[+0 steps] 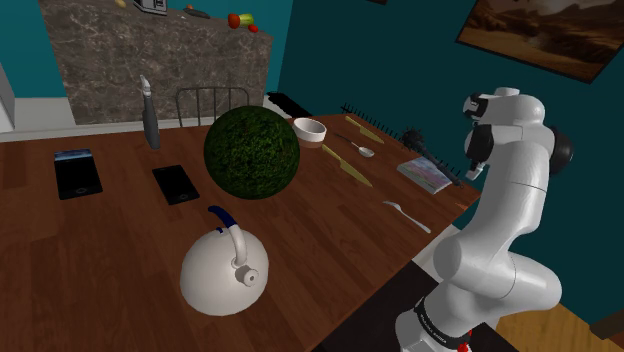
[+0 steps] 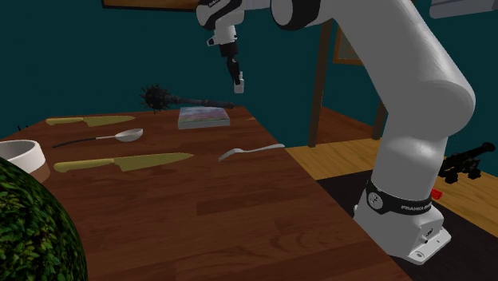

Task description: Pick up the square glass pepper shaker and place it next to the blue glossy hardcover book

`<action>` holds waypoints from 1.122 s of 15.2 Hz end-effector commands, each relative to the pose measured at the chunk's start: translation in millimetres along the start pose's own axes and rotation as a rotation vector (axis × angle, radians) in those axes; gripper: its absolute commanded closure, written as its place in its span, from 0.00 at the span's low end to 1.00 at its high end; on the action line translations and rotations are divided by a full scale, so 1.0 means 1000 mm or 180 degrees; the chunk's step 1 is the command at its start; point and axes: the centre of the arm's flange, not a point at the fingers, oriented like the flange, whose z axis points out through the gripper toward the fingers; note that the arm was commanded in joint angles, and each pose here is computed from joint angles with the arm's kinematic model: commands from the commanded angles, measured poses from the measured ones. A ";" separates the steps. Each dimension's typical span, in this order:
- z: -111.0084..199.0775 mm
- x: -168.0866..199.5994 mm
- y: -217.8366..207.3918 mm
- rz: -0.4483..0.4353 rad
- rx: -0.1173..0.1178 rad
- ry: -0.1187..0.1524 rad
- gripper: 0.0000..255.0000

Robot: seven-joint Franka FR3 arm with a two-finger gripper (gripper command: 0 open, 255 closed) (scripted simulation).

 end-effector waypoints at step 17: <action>0.092 0.021 -0.001 0.0001 -0.0002 0.0001 1.00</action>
